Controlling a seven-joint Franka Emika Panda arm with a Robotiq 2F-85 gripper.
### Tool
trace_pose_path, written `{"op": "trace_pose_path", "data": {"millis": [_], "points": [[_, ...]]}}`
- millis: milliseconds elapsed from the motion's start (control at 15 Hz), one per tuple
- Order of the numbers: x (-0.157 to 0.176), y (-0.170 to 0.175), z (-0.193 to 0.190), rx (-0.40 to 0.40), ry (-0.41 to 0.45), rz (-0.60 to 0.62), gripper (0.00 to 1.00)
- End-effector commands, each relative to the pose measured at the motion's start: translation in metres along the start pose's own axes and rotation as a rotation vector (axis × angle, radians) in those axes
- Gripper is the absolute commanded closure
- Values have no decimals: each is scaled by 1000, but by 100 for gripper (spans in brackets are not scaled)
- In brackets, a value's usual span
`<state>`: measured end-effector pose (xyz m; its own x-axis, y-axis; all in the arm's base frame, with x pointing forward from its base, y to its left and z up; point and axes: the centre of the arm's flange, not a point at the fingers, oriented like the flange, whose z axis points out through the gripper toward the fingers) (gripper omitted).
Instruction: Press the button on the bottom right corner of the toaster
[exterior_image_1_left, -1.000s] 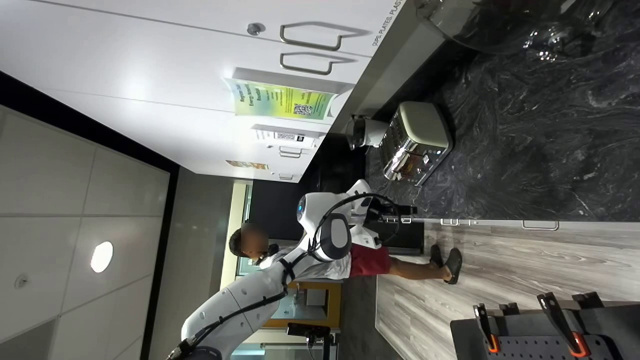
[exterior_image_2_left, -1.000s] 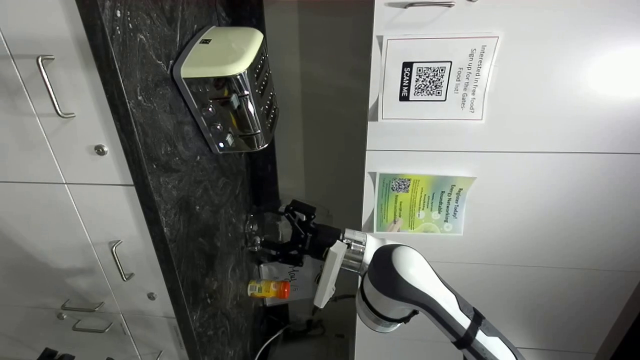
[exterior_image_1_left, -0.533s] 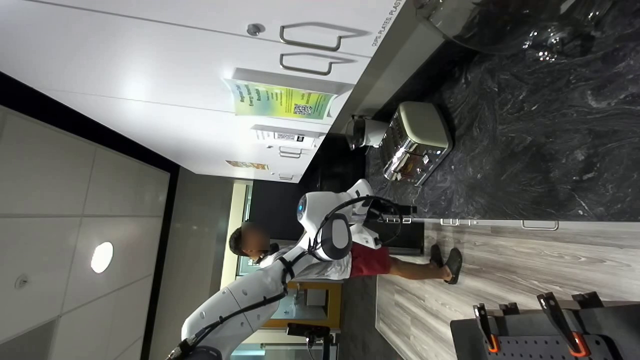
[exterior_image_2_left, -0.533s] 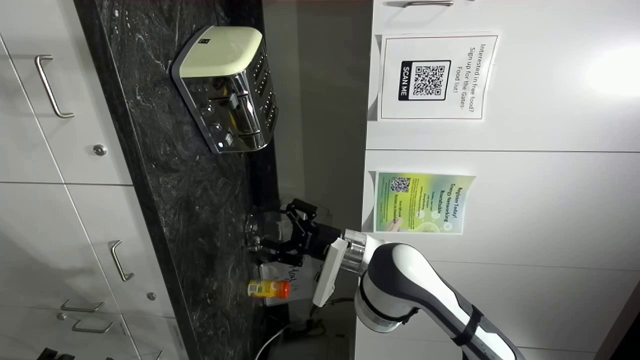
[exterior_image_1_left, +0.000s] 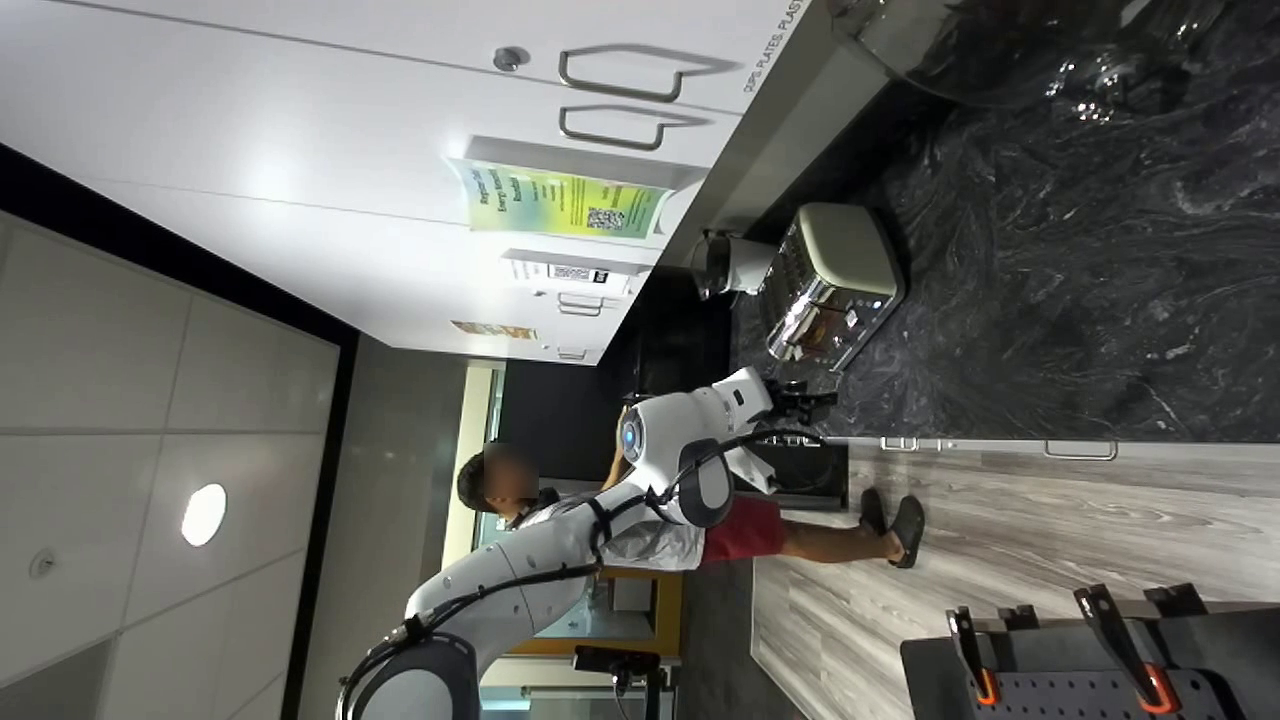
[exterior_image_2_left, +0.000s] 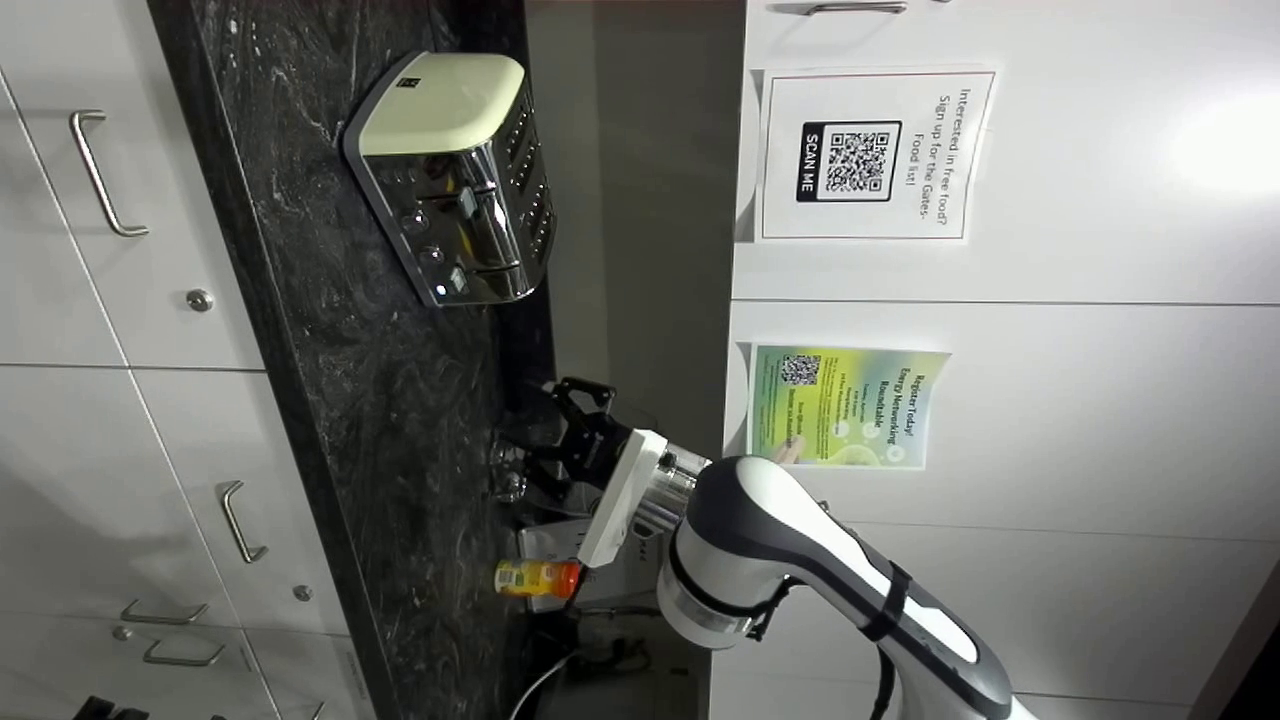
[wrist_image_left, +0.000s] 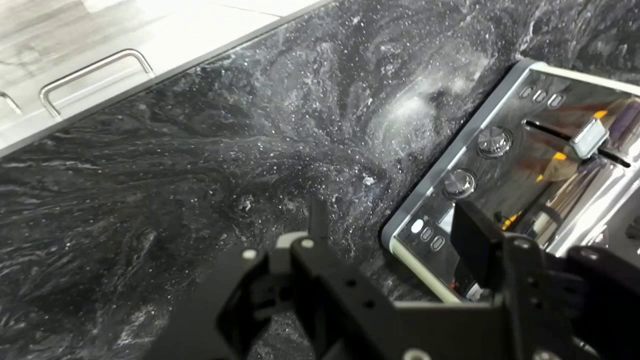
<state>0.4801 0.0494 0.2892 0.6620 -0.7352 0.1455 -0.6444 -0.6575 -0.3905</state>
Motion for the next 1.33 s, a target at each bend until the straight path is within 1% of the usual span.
{"op": "trace_pose_path", "data": {"millis": [0, 200, 267, 333, 533, 600, 667, 800, 1000, 1267], "points": [[-6, -12, 30, 31, 88, 97, 65], [-7, -16, 54, 51, 137, 139, 86], [-6, -18, 62, 57, 147, 151, 95], [-5, -20, 69, 62, 152, 158, 100], [-1, -27, 88, 70, 150, 178, 100], [0, -28, 89, 61, 129, 164, 100], [-7, -23, 78, 43, 129, 141, 99], [-5, -25, 86, 43, 126, 144, 99], [-4, -26, 87, 43, 126, 146, 100], [6, -32, 112, 63, 151, 216, 100]]}}
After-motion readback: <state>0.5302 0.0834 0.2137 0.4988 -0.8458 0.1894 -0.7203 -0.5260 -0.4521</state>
